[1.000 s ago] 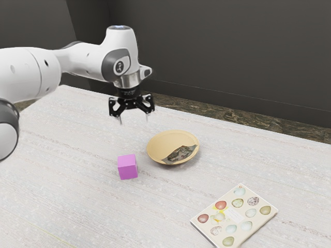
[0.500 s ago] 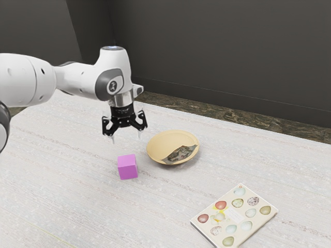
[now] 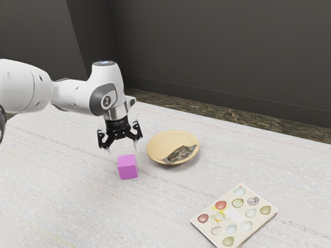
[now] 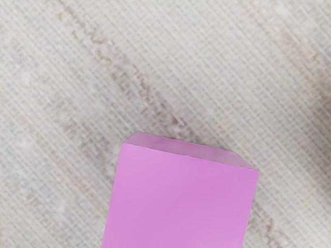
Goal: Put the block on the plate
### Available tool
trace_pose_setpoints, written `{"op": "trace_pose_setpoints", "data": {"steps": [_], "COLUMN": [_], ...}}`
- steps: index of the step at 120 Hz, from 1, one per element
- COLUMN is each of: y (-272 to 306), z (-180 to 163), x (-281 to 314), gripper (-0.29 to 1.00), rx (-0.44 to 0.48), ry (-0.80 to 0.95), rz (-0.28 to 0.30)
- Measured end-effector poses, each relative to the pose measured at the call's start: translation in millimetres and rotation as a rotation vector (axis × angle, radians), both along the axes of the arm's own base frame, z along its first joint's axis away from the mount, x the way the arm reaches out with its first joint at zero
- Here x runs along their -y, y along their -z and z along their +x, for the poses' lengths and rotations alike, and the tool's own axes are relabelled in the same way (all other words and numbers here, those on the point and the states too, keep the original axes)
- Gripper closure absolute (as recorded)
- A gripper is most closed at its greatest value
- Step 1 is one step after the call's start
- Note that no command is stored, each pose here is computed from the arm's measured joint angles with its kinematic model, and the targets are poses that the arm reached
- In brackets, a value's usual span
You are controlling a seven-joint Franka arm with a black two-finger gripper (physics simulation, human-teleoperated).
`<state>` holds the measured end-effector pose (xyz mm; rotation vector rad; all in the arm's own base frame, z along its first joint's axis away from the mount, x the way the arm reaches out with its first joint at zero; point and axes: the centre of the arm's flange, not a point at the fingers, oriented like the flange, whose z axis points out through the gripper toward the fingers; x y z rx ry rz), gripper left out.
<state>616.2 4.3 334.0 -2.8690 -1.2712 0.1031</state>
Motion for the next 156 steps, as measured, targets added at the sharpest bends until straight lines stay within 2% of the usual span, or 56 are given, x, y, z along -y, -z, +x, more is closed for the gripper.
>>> {"op": "trace_pose_setpoints", "data": {"steps": [42, 124, 156], "y": [41, 82, 82], "z": [-5, -5, -5], "x": [2, 7, 7], "gripper": [0.0, 0.0, 0.12], "rx": [-0.007, -0.026, -0.022], "ry": [-0.033, -0.068, -0.076], "rz": [-0.011, -0.03, -0.035]}}
